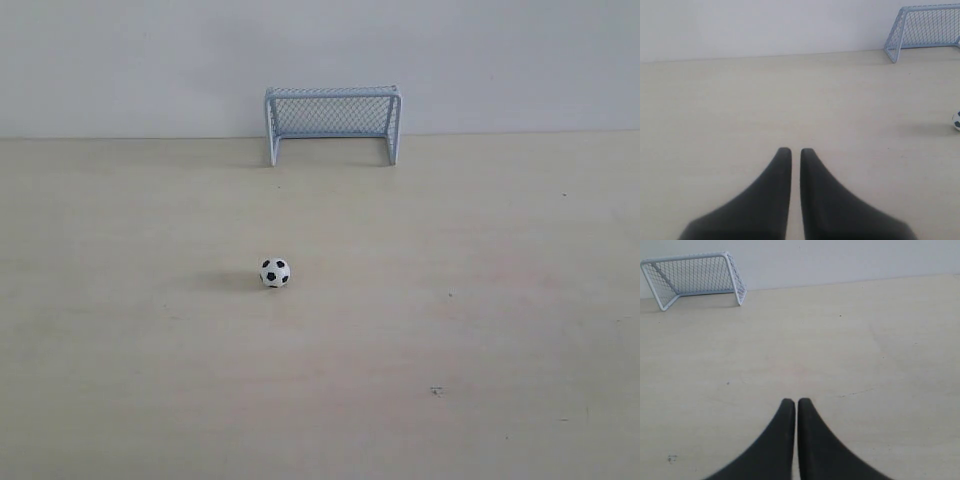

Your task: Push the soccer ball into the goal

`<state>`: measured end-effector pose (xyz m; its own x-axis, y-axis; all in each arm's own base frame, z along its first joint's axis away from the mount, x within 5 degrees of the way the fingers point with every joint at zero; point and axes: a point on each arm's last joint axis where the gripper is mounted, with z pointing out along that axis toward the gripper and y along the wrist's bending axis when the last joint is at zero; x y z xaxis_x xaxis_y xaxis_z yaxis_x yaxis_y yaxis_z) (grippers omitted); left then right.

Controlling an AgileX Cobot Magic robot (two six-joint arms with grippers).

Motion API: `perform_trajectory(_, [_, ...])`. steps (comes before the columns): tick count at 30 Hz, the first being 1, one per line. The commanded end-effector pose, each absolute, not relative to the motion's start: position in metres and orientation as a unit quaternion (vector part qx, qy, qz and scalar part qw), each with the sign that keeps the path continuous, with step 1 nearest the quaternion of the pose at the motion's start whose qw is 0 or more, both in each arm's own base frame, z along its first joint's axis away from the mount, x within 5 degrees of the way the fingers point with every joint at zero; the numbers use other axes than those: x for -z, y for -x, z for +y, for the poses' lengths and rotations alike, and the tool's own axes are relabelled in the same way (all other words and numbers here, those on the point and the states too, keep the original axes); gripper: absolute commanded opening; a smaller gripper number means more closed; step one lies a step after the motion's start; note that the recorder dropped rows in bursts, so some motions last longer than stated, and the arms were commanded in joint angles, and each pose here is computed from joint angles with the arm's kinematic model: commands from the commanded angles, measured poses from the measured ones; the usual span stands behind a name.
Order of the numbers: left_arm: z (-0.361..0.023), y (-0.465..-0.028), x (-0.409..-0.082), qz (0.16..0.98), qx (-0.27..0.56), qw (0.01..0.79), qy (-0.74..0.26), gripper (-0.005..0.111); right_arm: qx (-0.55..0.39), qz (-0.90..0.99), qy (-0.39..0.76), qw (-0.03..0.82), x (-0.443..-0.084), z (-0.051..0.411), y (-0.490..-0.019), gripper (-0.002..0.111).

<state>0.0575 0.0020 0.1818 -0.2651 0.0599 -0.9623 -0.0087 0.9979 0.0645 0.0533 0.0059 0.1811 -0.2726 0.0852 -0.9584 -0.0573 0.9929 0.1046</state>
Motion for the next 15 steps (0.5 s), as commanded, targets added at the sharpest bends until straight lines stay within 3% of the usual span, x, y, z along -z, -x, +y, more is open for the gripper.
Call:
perform_trajectory(1, [0.002, -0.0576, -0.1845, 0.789, -0.024, 0.614, -0.008, 0.006, -0.056, 0.79, -0.007, 0.61, -0.1825, 0.0056, -0.0533, 0.0])
perform_trajectory(15, [0.002, -0.0576, -0.1845, 0.789, -0.024, 0.614, -0.008, 0.006, -0.057, 0.793, -0.007, 0.606, -0.1818, 0.0057, -0.0531, 0.0])
